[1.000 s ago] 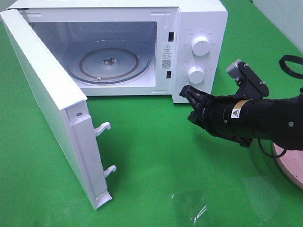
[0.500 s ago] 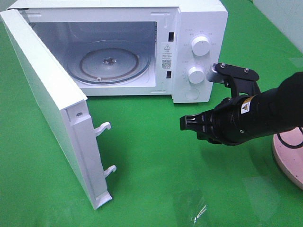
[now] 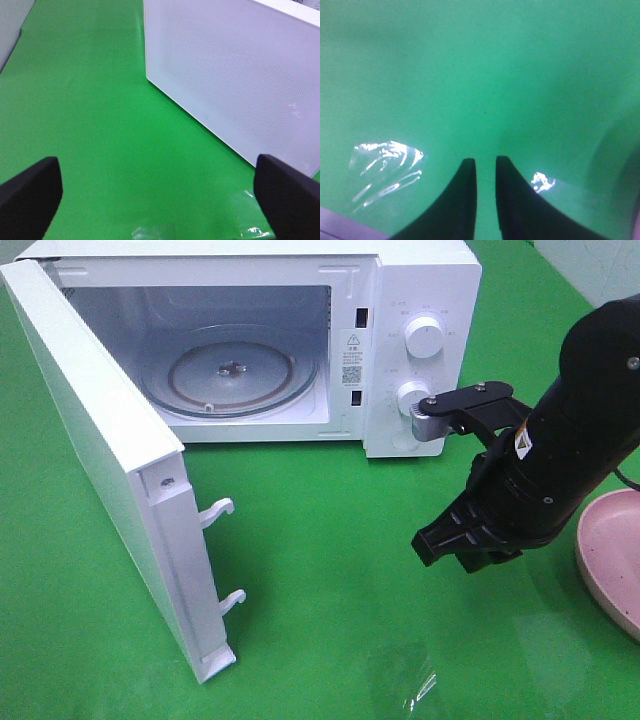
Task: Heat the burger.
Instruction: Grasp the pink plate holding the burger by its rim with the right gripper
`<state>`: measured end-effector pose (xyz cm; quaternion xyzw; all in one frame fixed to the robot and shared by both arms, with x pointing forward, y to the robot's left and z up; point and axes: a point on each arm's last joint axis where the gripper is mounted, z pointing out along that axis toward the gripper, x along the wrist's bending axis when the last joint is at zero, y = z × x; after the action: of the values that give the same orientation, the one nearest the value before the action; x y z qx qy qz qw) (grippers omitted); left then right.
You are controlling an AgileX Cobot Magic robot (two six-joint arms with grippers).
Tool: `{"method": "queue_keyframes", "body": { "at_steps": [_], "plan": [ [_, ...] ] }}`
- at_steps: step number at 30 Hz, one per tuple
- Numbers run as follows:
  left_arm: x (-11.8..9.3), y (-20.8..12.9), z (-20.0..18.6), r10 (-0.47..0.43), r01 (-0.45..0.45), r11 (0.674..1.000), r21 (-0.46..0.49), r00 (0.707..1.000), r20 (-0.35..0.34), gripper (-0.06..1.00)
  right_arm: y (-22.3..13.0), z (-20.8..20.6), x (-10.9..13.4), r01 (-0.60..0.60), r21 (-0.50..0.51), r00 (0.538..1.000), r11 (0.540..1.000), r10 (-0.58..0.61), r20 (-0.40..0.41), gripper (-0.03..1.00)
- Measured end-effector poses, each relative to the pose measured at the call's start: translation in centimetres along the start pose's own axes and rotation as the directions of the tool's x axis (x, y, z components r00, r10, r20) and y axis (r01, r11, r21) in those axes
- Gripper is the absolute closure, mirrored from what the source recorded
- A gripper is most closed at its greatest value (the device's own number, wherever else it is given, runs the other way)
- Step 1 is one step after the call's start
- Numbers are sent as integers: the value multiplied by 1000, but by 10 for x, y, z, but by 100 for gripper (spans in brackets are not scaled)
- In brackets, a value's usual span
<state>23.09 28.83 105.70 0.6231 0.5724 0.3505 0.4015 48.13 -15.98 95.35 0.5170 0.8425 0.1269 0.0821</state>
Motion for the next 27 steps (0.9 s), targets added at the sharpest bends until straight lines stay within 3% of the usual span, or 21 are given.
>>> {"method": "queue_keyframes", "body": {
  "at_steps": [4, 9, 10, 12, 13, 14, 15, 16, 18, 22, 27],
  "plan": [
    [0, 0, 0, 0, 0, 1000, 0, 1000, 0, -1, -3, -6, -1, 33, 73, 999, 997, -34, 11, 79],
    [0, 0, 0, 0, 0, 1000, 0, 1000, 0, -1, -6, -13, -6, 75, 135, 997, 988, -79, 23, 66],
    [0, 0, 0, 0, 0, 1000, 0, 1000, 0, -1, -7, -18, -11, 77, 127, 996, 989, -81, 29, 57],
    [0, 0, 0, 0, 0, 1000, 0, 1000, 0, -1, -7, -23, -14, 66, 116, 997, 991, -70, 33, 52],
    [0, 0, 0, 0, 0, 1000, 0, 1000, 0, -1, -7, -31, -20, 57, 90, 997, 994, -61, 44, 40],
    [0, 0, 0, 0, 0, 1000, 0, 1000, 0, -1, -7, -31, -20, 57, 90, 997, 994, -61, 44, 40],
    [0, 0, 0, 0, 0, 1000, 0, 1000, 0, -1, -8, -40, -28, 49, 60, 997, 997, -53, 63, 27],
    [0, 0, 0, 0, 0, 1000, 0, 1000, 0, -1, -8, -40, -28, 49, 60, 997, 997, -53, 63, 27],
    [0, 0, 0, 0, 0, 1000, 0, 1000, 0, -1, -9, -51, -38, 30, 25, 996, 999, -33, 88, 12],
    [0, 0, 0, 0, 0, 1000, 0, 1000, 0, -1, -13, -61, -53, -21, 6, 993, 1000, 20, 112, 5],
    [0, 0, 0, 0, 0, 1000, 0, 1000, 0, -1, -18, -63, -74, -106, 16, 985, 994, 102, 138, 4]
  ]
}}
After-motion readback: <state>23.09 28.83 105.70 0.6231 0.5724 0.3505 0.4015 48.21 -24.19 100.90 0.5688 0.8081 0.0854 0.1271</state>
